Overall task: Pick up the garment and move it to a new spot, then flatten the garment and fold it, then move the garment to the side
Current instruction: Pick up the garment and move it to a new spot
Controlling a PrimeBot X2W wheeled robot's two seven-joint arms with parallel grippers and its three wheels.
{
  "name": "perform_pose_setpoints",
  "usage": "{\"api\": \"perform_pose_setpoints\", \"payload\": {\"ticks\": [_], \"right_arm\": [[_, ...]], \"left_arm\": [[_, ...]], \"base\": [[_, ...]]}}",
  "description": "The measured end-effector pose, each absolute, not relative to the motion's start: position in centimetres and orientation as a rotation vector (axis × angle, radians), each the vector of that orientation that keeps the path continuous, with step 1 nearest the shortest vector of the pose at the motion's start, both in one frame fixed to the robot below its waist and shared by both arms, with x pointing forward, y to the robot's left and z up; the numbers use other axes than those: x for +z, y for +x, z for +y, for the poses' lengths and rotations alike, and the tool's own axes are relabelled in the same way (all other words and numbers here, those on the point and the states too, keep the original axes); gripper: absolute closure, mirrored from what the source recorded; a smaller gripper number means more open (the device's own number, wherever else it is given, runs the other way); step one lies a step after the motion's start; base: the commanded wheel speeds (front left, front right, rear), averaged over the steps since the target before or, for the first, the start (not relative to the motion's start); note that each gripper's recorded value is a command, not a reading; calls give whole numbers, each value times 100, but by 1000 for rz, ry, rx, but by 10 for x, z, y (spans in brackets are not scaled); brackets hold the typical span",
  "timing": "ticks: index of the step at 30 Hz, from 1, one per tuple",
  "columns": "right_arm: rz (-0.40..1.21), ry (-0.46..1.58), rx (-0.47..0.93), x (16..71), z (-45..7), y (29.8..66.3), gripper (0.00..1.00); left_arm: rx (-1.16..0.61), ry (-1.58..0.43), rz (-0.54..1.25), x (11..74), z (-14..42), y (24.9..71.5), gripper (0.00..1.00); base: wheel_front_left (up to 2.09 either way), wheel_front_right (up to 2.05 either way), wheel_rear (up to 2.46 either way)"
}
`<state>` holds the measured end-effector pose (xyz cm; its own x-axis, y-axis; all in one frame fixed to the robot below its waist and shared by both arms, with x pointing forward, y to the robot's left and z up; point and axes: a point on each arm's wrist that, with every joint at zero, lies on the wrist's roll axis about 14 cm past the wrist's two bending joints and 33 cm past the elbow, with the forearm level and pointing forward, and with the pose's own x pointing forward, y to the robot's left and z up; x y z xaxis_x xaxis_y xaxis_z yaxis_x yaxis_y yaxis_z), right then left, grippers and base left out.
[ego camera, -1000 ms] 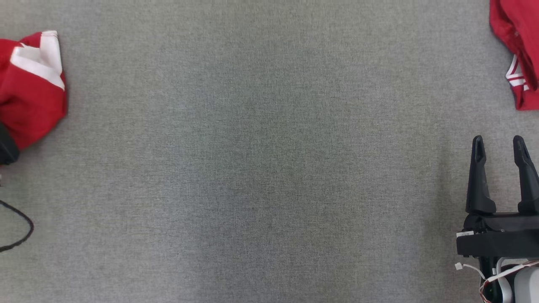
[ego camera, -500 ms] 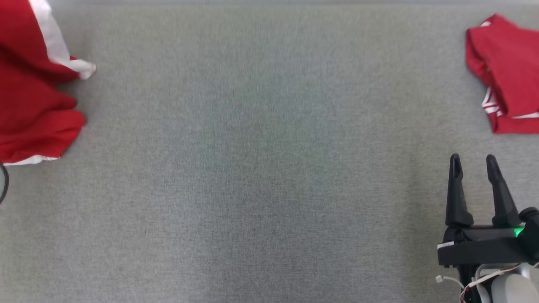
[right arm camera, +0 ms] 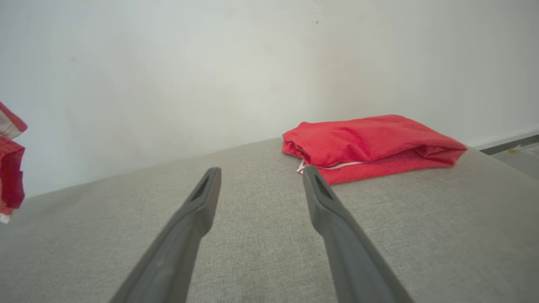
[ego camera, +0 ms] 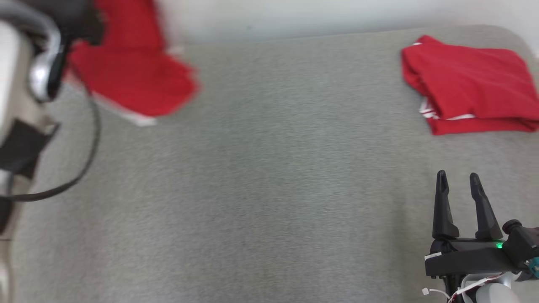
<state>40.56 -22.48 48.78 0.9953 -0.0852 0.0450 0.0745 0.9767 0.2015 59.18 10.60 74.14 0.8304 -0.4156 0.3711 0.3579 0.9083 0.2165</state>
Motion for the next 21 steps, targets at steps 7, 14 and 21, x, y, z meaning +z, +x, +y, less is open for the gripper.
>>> {"api": "perform_pose_setpoints", "payload": {"ticks": [7,14,21], "right_arm": [[-99,209,-169,503,-254,384,0],[-117,233,-274,507,-285,357,0],[-114,218,-351,506,-307,341,0]], "left_arm": [[-626,36,-512,772,1,568,100],[-786,-101,-510,770,-81,547,100],[-897,-232,-458,749,-139,528,100]], "base": [[0,0,0],[0,0,0],[0,0,0]]}}
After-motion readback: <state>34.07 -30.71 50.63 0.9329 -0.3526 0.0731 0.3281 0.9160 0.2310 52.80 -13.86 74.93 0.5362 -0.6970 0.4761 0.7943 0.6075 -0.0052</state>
